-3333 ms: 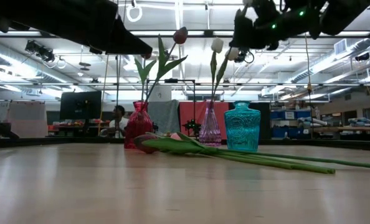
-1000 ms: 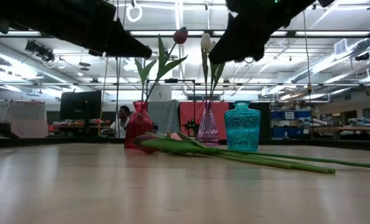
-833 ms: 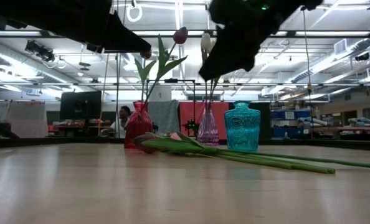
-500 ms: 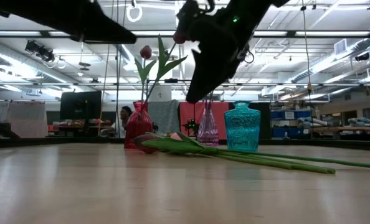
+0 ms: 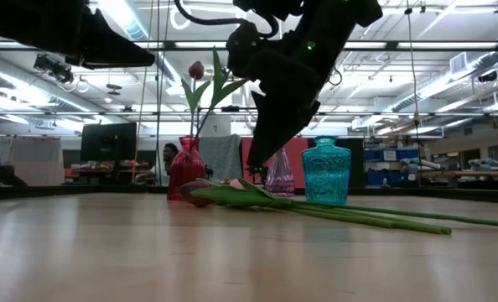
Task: Sort flowers into vase by color
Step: Put the pink tulip into the blue vase
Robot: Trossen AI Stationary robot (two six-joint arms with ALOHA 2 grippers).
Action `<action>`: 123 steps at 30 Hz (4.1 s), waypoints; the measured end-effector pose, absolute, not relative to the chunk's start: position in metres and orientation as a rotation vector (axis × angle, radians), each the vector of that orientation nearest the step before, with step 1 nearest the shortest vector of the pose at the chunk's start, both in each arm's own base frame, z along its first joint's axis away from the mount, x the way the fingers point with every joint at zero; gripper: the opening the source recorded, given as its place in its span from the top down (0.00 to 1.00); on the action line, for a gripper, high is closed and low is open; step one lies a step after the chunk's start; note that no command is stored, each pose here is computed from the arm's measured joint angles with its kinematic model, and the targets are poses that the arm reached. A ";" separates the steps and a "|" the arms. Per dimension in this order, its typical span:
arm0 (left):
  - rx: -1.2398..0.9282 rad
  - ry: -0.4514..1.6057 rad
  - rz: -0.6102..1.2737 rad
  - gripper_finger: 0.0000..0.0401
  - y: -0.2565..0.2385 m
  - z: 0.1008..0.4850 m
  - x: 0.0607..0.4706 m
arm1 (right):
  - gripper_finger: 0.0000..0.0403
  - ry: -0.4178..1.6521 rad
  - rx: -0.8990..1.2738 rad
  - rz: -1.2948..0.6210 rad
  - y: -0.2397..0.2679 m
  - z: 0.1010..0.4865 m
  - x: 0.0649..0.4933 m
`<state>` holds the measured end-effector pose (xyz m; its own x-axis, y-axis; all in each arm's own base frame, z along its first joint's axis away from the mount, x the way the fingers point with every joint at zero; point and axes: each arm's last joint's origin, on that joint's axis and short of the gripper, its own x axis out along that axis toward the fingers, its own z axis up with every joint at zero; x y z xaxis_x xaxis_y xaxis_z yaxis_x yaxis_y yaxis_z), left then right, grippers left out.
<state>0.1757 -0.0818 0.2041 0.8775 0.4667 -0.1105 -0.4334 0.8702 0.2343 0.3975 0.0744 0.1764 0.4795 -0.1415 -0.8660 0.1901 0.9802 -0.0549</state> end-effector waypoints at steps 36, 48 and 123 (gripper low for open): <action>0.170 0.146 0.469 0.60 -0.082 0.206 0.176 | 0.68 1.029 0.218 -0.406 -0.019 0.153 0.415; 0.168 0.148 0.469 0.60 -0.082 0.206 0.176 | 0.69 1.063 0.191 -0.397 -0.022 0.135 0.419; 0.171 0.151 0.469 0.60 -0.082 0.205 0.176 | 0.97 0.819 0.327 -0.327 0.022 0.227 0.401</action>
